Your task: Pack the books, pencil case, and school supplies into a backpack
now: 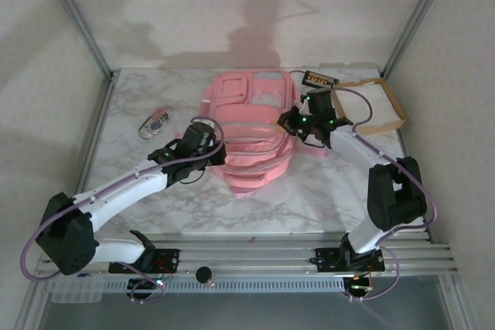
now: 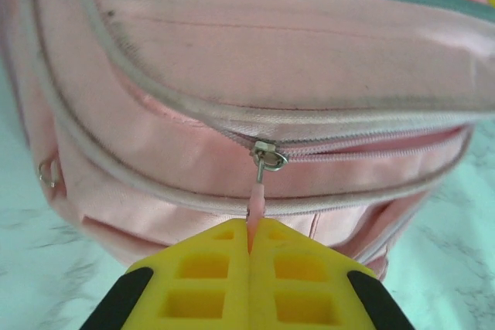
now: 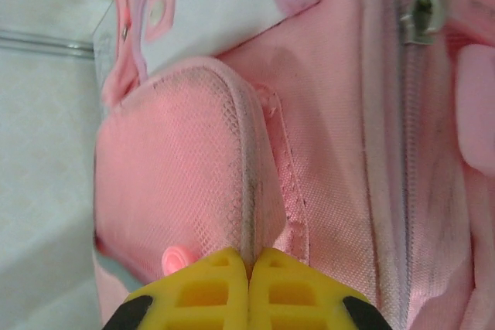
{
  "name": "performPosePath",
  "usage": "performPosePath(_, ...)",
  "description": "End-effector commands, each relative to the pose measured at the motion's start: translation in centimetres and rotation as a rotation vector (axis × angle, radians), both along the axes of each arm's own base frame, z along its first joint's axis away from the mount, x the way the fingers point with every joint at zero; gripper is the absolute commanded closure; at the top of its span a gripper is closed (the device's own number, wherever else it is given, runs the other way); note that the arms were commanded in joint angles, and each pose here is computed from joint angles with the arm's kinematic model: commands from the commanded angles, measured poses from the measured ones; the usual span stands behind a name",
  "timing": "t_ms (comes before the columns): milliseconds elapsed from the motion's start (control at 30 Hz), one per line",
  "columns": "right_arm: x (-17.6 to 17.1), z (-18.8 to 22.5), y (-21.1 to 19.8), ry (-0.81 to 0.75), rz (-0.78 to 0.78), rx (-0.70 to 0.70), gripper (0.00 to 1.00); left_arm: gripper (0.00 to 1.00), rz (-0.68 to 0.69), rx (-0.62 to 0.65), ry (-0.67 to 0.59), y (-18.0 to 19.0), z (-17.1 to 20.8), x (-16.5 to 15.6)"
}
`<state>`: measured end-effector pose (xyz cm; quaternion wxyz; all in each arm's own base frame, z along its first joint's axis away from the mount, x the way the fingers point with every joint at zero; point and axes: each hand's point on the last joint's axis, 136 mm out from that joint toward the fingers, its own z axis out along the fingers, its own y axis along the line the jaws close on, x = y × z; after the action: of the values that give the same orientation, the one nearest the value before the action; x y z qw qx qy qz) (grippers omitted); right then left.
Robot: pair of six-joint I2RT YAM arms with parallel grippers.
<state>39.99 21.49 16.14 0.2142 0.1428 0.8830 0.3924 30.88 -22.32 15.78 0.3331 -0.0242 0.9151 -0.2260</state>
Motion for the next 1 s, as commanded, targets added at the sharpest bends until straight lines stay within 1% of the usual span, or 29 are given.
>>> performPosePath(0,3.3,1.9,-1.7,-0.111,-0.04,-0.053,1.0,1.0,0.032,0.032,0.054,-0.5,-2.1,-0.1)
performPosePath(33,2.9,1.6,-1.5,-0.096,-0.032,-0.04,0.98,1.0,0.035,0.04,0.047,-0.8,-2.1,0.3)
performPosePath(100,2.0,1.3,-1.7,-0.08,-0.024,-0.044,0.67,1.0,0.05,0.057,0.039,-0.9,-2.0,0.9)
performPosePath(133,1.4,1.2,-1.9,-0.075,-0.017,-0.053,0.59,1.0,0.054,0.065,0.036,-0.9,-2.0,1.1)
performPosePath(200,0.1,0.8,-2.4,-0.051,-0.02,-0.07,0.46,1.0,0.042,0.062,0.036,-1.3,-2.0,1.3)
performPosePath(267,-1.4,0.1,-2.5,-0.021,-0.026,-0.04,0.4,1.0,0.035,0.058,0.042,-1.4,-2.2,1.1)
performPosePath(300,-2.6,-0.3,-2.0,-0.006,-0.022,0.004,0.37,1.0,0.034,0.062,0.049,-1.4,-2.5,1.1)
performPosePath(433,-5.0,-0.5,1.6,0.027,0.033,0.134,0.32,1.0,0.031,0.063,0.054,-1.4,-2.9,1.0)
performPosePath(500,-5.3,-0.1,3.1,0.031,0.049,0.173,0.32,1.0,0.037,0.07,0.056,-1.3,-2.9,1.0)
performPosePath(600,-4.7,0.4,4.1,0.01,0.041,0.177,0.32,1.0,0.037,0.074,0.054,-1.1,-2.9,0.9)
performPosePath(700,-3.9,1.5,4.9,-0.003,0.049,0.198,0.37,1.0,0.039,0.081,0.044,-1.0,-2.6,0.9)
performPosePath(800,-3.8,3.3,5.4,-0.051,0.044,0.169,0.43,1.0,0.053,0.105,0.041,-0.6,-2.5,1.1)
performPosePath(833,-3.9,3.6,5.5,-0.051,0.043,0.172,0.49,1.0,0.055,0.108,0.041,-0.5,-2.5,1.1)
performPosePath(867,-4.1,3.5,5.5,-0.041,0.037,0.173,0.53,1.0,0.052,0.106,0.04,-0.6,-2.4,1.1)
performPosePath(933,-4.4,3.4,5.9,-0.031,0.042,0.167,0.53,1.0,0.048,0.101,0.039,-0.7,-2.4,1.1)
performPosePath(967,-4.5,3.3,5.8,-0.023,0.038,0.154,0.5,1.0,0.049,0.102,0.036,-0.7,-2.3,1.2)
